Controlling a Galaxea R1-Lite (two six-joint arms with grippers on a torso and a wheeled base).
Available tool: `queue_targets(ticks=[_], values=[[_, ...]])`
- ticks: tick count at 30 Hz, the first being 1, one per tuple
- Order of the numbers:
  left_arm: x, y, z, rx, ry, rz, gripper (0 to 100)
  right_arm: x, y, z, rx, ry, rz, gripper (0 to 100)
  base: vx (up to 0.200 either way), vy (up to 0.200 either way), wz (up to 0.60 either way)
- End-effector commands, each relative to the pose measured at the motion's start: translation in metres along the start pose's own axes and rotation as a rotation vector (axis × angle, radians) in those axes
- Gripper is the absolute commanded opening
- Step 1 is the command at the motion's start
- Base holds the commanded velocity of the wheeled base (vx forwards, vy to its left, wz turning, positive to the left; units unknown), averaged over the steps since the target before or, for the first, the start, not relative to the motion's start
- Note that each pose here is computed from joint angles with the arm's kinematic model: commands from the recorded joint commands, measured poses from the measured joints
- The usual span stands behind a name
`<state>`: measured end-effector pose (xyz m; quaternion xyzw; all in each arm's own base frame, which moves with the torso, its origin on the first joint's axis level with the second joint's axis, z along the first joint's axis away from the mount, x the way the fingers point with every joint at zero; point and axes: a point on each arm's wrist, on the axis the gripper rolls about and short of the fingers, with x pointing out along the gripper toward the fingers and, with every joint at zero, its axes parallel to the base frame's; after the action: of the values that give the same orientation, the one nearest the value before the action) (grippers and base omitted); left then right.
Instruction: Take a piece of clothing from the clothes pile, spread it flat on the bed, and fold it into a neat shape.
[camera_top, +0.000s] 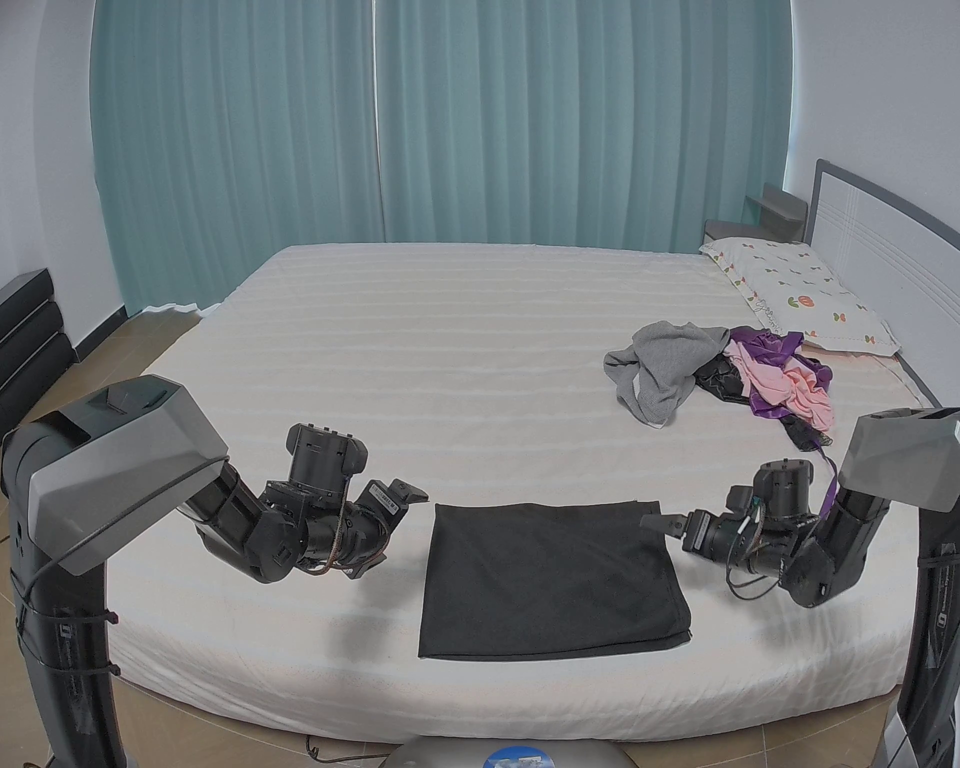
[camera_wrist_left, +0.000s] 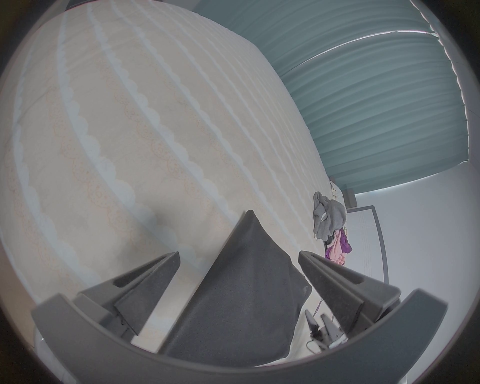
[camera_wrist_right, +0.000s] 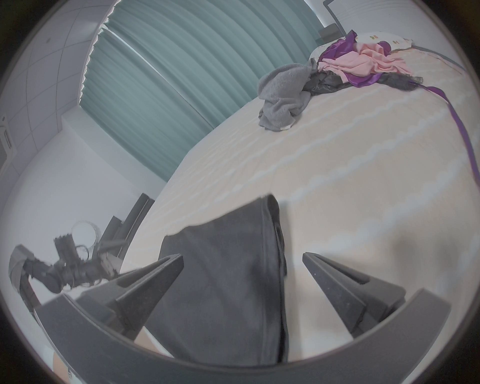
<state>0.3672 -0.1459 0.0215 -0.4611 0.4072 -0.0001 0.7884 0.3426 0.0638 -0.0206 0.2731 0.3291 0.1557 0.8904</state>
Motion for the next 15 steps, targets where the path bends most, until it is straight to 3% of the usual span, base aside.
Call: queue_targets(ticks=[1,13,14,15], values=[[-0.001,0.001,-0.001,0.0,0.002,0.003,100,0.044,0.001,0.024,0.061,-0.016,-0.015,100,0.0,0.0,0.0],[-0.001,0.002,-0.002,0.003,0.004,0.008,100,0.07,0.008,0.041,0.073,-0.018,-0.016,100,0.0,0.0,0.0],[-0.001,0.002,-0.002,0.003,0.004,0.008,100,0.071,0.008,0.042,0.074,-0.019,-0.019,0,0.0,0.0,0.0],[-0.001,0.002,-0.002,0.003,0.005,0.007,100,0.071,0.008,0.042,0.074,-0.019,-0.019,0,0.0,0.0,0.0]])
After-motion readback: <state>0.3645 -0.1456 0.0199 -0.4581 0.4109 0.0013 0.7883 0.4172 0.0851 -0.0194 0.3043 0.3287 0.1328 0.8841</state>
